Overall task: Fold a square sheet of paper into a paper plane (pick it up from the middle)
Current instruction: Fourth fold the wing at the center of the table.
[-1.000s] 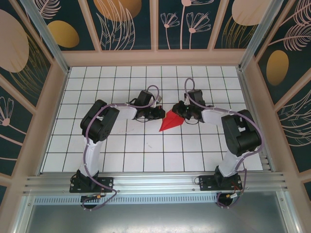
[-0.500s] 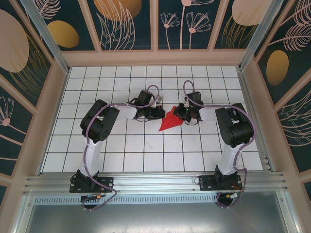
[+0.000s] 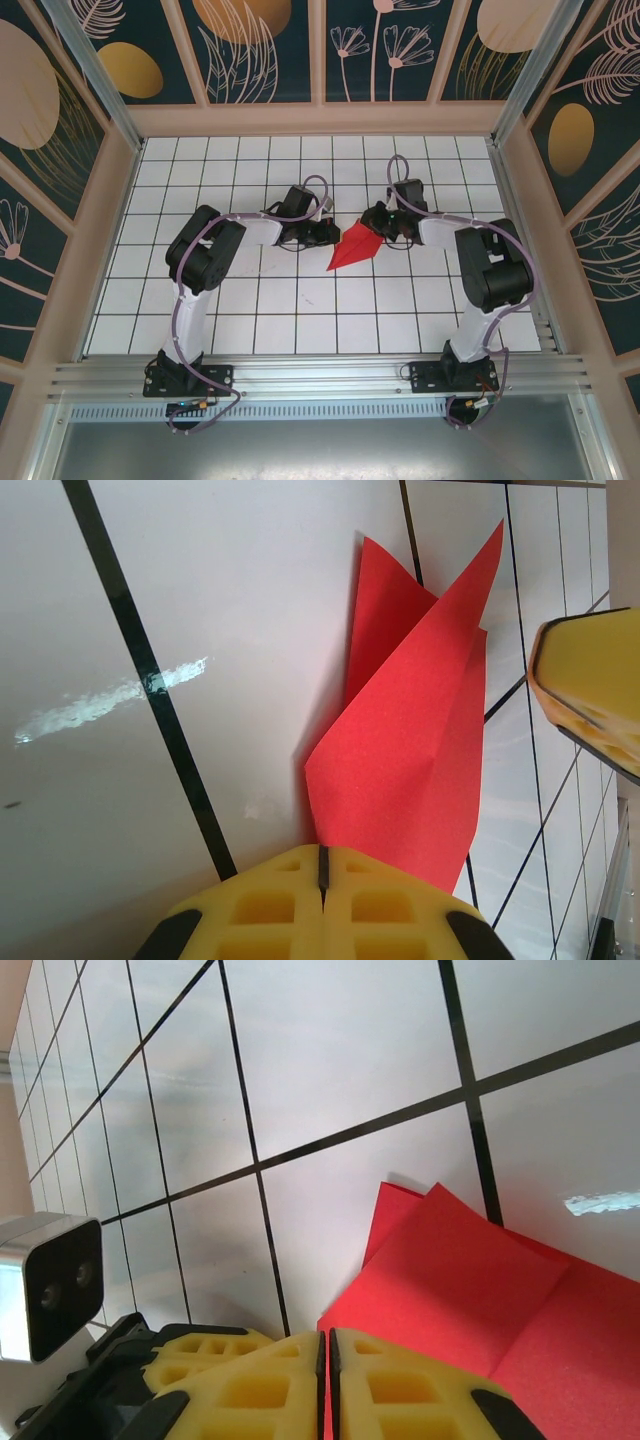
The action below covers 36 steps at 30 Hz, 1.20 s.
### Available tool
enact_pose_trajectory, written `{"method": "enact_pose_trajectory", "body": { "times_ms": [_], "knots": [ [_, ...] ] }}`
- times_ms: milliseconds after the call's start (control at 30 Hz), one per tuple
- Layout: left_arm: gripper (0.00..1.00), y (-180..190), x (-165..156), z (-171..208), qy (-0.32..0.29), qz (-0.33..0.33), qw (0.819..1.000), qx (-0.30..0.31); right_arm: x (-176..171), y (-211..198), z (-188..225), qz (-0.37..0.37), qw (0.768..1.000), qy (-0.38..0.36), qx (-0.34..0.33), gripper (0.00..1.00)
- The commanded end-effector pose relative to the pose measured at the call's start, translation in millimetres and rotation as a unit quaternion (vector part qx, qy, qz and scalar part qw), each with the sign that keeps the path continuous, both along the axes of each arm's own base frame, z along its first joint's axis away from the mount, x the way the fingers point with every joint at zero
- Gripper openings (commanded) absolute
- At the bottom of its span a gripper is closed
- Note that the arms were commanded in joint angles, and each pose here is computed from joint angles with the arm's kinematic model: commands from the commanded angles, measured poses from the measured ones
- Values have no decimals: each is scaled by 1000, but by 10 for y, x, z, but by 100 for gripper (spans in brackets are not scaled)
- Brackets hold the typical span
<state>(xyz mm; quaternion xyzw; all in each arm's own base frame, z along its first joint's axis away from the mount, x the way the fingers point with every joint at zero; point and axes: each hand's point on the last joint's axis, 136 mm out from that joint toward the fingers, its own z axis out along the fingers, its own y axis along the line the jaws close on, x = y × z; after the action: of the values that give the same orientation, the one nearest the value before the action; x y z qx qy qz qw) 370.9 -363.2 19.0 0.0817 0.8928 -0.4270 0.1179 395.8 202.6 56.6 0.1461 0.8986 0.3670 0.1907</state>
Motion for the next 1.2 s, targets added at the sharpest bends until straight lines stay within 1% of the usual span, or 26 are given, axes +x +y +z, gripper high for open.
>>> {"method": "enact_pose_trajectory", "body": {
  "times_ms": [0, 133, 200, 233, 400, 500, 700, 900, 967, 1067, 1167],
  "knots": [
    [0, 104, -152, -349, 40, -3, 998, 46, -7, -100, -282, -12, 999, 30, -29, 13],
    [0, 106, -157, -355, 40, -3, 998, 47, -41, -194, -557, -27, 996, 65, -46, 13],
    [0, 109, -162, -362, 40, -3, 998, 49, -50, -189, -567, -24, 996, 70, -47, 13],
    [0, 111, -163, -363, 40, -3, 998, 49, -38, -180, -508, -22, 997, 64, -44, 13],
    [0, 129, -166, -373, 40, -1, 998, 54, 102, -177, 33, -14, 999, 6, -42, 13],
    [0, 123, -150, -358, 38, 1, 998, 52, 158, -193, 129, -14, 999, -7, -34, 14],
    [0, 108, -133, -337, 38, 2, 998, 49, 155, -240, -169, -27, 999, 30, -30, 13],
    [0, 117, -157, -354, 41, 1, 998, 51, 84, -346, -510, -46, 995, 71, -58, 13],
    [0, 118, -159, -352, 41, 2, 998, 51, 73, -385, -564, -52, 993, 80, -63, 13],
    [0, 129, -147, -339, 37, 5, 998, 54, 121, -366, -493, -46, 995, 72, -59, 13],
    [0, 128, -143, -326, 36, 6, 998, 54, 202, -316, -208, -34, 997, 37, -52, 13]
  ]
}}
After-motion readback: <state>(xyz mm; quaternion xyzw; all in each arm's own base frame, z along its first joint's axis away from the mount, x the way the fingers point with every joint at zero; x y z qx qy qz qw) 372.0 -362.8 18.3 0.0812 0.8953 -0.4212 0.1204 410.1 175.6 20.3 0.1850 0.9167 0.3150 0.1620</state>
